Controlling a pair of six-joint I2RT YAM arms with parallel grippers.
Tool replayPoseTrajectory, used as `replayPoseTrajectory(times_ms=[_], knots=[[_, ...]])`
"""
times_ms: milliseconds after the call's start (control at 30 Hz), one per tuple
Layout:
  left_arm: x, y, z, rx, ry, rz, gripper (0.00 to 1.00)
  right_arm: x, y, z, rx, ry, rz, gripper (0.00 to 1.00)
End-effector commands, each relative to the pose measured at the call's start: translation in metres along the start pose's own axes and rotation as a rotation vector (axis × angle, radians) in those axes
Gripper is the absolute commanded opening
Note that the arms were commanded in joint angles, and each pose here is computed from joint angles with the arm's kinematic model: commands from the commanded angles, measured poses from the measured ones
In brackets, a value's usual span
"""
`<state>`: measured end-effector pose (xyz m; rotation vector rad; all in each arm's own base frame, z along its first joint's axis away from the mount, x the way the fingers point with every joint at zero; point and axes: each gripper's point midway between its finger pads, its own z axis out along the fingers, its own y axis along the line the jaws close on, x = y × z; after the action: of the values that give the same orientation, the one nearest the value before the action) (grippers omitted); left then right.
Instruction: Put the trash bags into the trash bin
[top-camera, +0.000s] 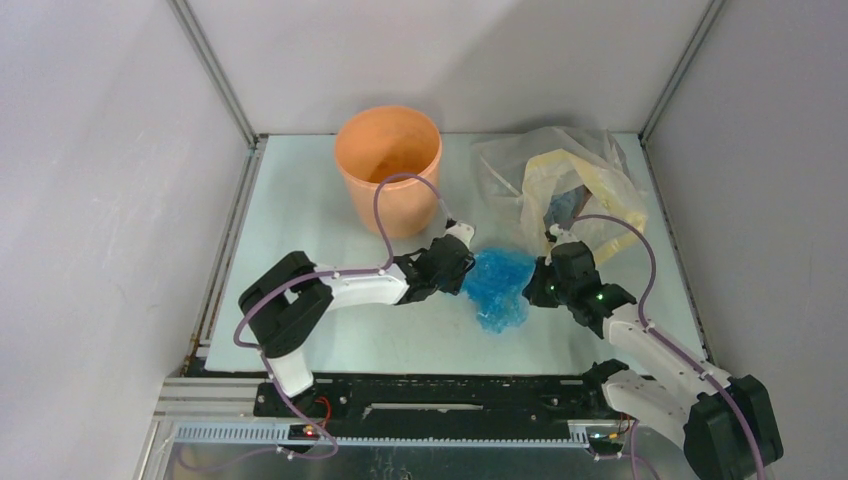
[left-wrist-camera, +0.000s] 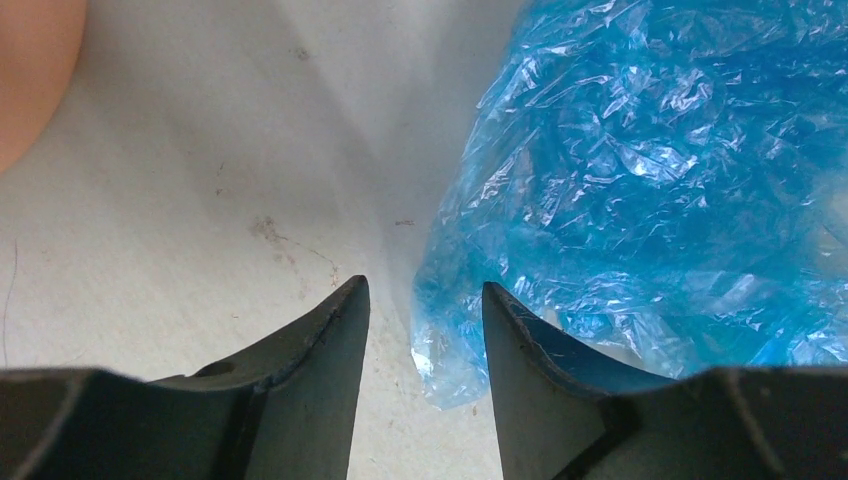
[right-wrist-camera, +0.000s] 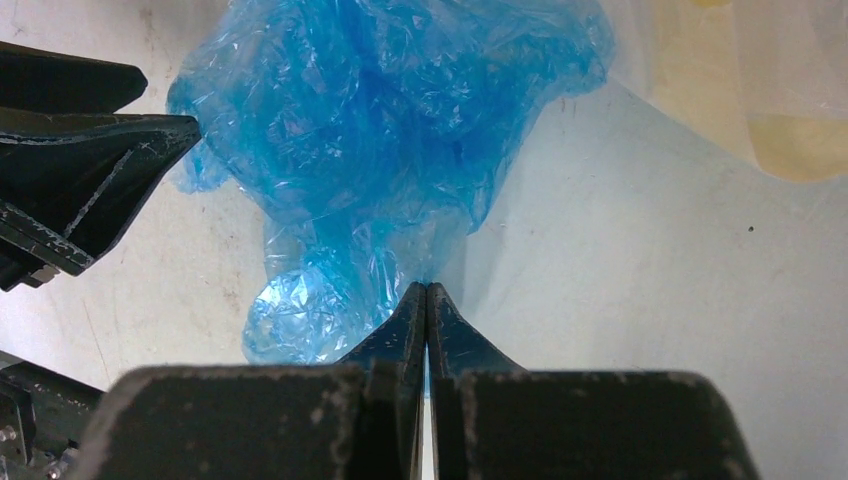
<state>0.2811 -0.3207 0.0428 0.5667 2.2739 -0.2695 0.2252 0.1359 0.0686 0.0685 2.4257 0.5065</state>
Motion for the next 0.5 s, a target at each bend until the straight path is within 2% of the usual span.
replayPoseTrajectory(times_ms=[0, 267, 467], knots=[[-0.014, -0.006, 0.004, 0.012, -0.025, -0.023, 0.53, -0.003, -0.005, -0.002, 0.016, -0.017, -0.012, 0.0], [-0.005, -0.02, 0.008, 0.081, 0.018, -0.018, 0.5, -0.003, -0.007, -0.001, 0.021, -0.017, -0.013, 0.0], [0.001, -0.032, 0.008, 0.143, 0.033, -0.049, 0.53, -0.001, -0.009, -0.001, 0.025, -0.019, -0.009, 0.0]])
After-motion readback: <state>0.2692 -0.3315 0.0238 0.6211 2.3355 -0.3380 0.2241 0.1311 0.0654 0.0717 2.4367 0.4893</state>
